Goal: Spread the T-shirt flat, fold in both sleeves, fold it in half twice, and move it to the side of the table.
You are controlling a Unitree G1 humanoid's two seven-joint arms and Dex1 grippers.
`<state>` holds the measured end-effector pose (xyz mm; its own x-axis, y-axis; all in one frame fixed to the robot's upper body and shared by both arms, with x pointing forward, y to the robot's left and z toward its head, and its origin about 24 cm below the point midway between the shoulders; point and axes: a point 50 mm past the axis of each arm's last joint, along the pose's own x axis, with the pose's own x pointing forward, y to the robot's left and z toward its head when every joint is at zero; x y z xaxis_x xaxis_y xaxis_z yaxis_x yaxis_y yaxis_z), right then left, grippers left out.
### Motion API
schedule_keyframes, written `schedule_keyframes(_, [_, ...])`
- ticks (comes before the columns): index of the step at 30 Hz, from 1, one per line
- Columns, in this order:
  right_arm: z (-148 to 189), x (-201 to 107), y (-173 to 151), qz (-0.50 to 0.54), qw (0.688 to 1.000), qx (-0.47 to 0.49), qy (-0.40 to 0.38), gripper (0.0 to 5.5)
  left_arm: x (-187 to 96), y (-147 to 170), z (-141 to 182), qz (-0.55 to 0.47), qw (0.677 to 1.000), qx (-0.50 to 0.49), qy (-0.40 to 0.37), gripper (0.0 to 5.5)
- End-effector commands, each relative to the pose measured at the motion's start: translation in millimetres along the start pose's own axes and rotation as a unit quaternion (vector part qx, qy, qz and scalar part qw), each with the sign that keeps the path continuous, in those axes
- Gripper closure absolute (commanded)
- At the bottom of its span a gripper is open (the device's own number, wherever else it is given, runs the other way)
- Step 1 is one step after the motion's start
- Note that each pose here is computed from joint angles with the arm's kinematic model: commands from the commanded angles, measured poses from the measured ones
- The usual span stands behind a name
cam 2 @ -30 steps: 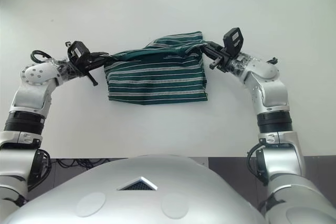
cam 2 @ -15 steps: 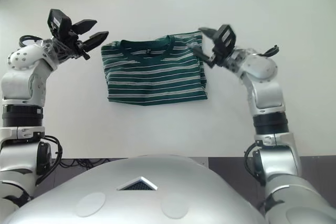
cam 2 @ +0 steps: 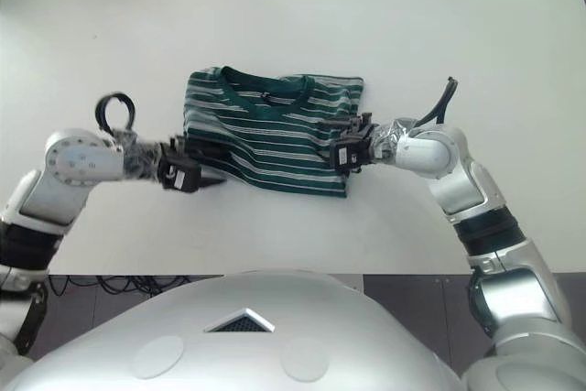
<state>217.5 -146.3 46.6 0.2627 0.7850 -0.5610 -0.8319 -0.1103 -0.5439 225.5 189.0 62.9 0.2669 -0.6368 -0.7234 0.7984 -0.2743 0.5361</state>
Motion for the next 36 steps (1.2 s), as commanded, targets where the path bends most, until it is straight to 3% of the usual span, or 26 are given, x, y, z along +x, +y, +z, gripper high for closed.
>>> schedule_keyframes(1, [51, 29, 28, 0.092, 0.987, 0.024, -0.126, 2.78, 1, 18, -44, 0.001, 0.97, 0.18, 0.166, 3.11])
schedule_keyframes(6, [56, 32, -10, -0.05, 0.986, 0.035, -0.156, 2.78, -1, 30, -39, 0.07, 0.961, 0.231, 0.139, 3.11])
schedule_keyframes(13, [29, -17, -20, -0.151, 0.97, 0.121, -0.145, 2.78, -31, 22, -50, 0.166, 0.964, 0.163, 0.126, 3.11])
schedule_keyframes(16, [8, -46, -5, -0.149, 0.97, 0.153, -0.116, 2.78, -38, -4, -34, 0.21, 0.976, 0.05, 0.035, 3.11])
schedule_keyframes(20, [-18, -85, 19, -0.119, 0.977, 0.171, -0.051, 2.72, -28, -53, 23, 0.168, 0.976, -0.058, -0.13, 2.93])
schedule_keyframes(24, [-25, -106, 43, -0.08, 0.981, 0.177, -0.022, 2.72, -13, -89, 48, 0.114, 0.975, -0.097, -0.163, 2.39])
schedule_keyframes(26, [-25, -110, 51, -0.064, 0.983, 0.172, -0.017, 2.72, -6, -98, 54, 0.111, 0.976, -0.096, -0.159, 2.11])
schedule_keyframes(36, [-34, -82, 64, -0.056, 0.998, 0.021, 0.031, 2.72, 24, -113, 65, 0.118, 0.981, 0.035, -0.152, 2.11])
